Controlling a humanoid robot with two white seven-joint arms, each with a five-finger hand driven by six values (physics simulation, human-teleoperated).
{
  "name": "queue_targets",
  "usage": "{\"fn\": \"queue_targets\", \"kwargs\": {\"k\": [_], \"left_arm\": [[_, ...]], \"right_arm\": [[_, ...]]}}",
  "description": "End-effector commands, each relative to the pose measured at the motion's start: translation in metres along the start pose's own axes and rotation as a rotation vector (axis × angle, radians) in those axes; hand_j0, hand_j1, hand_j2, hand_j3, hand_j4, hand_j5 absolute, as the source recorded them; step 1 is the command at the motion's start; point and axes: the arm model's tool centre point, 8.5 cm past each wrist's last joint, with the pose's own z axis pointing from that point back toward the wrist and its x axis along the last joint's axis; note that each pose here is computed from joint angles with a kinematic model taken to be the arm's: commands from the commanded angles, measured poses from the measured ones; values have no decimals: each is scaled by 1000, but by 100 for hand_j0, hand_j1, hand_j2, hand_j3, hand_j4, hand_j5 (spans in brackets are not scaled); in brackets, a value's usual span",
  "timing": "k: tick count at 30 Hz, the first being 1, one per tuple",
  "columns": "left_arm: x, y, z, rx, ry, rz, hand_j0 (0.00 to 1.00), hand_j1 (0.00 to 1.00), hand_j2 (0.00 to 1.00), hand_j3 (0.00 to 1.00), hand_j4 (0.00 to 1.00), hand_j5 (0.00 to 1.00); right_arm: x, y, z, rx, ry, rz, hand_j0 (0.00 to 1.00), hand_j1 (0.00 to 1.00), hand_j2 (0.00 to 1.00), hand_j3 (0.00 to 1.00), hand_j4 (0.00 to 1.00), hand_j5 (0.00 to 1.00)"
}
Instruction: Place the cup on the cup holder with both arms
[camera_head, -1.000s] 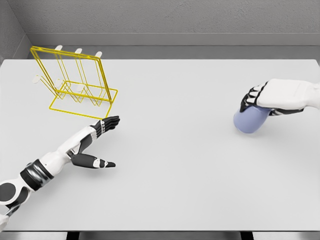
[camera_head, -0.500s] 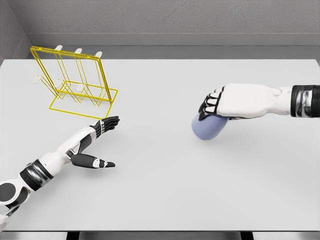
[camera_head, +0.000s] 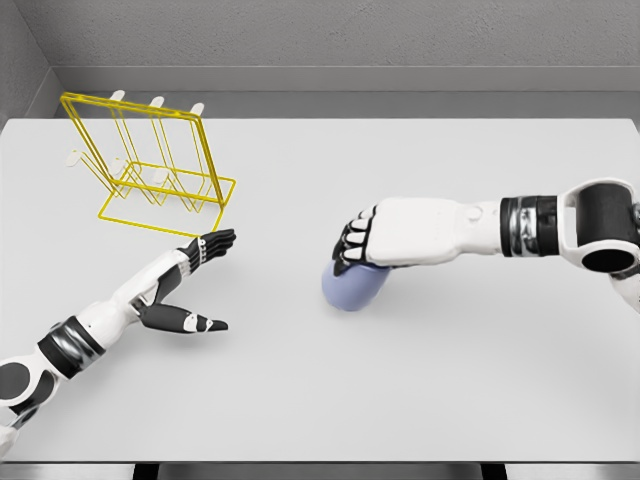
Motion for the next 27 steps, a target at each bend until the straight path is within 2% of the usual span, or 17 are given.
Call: {"fn": "queue_targets", "kwargs": {"k": [1, 3, 6, 7, 9, 19, 21, 24, 27], "left_arm": [[0, 0, 0, 1, 0, 3, 100, 100, 100, 100, 100, 100], [0, 0, 0, 1, 0, 3, 100, 100, 100, 100, 100, 100], [0, 0, 0, 1, 0, 3, 100, 100, 100, 100, 100, 100], [-1, 1, 0, 3, 2, 3, 100, 100, 100, 100, 100, 100], [-1, 1, 1, 4, 4, 3, 100, 100, 100, 100, 100, 100], [-3, 2, 1, 5, 9, 0, 100, 100, 100, 100, 100, 100], [-3, 3, 1, 6, 10, 0, 100, 100, 100, 100, 100, 100], [-3, 2, 0, 5, 10, 2, 100, 100, 100, 100, 100, 100], [-3, 2, 1, 5, 11, 1, 100, 100, 100, 100, 100, 100]], "right_arm": [[4, 1, -7, -5, -18, -9, 58, 58, 58, 58, 58, 58], [4, 1, -7, -4, -17, -8, 59, 59, 59, 59, 59, 59], [4, 1, -8, -5, -19, -8, 66, 66, 66, 66, 66, 66], [4, 1, -8, -3, -16, -3, 74, 74, 74, 74, 74, 74], [4, 1, -9, -4, -16, -3, 99, 99, 99, 99, 99, 99], [1, -4, -6, -18, -6, 2, 100, 100, 100, 100, 100, 100], [-10, -23, 11, -81, 41, 14, 100, 100, 100, 100, 100, 100], [-11, -28, 16, -107, 40, 2, 100, 100, 100, 100, 100, 100], [-24, -46, 50, -191, 103, -8, 100, 100, 100, 100, 100, 100]]}}
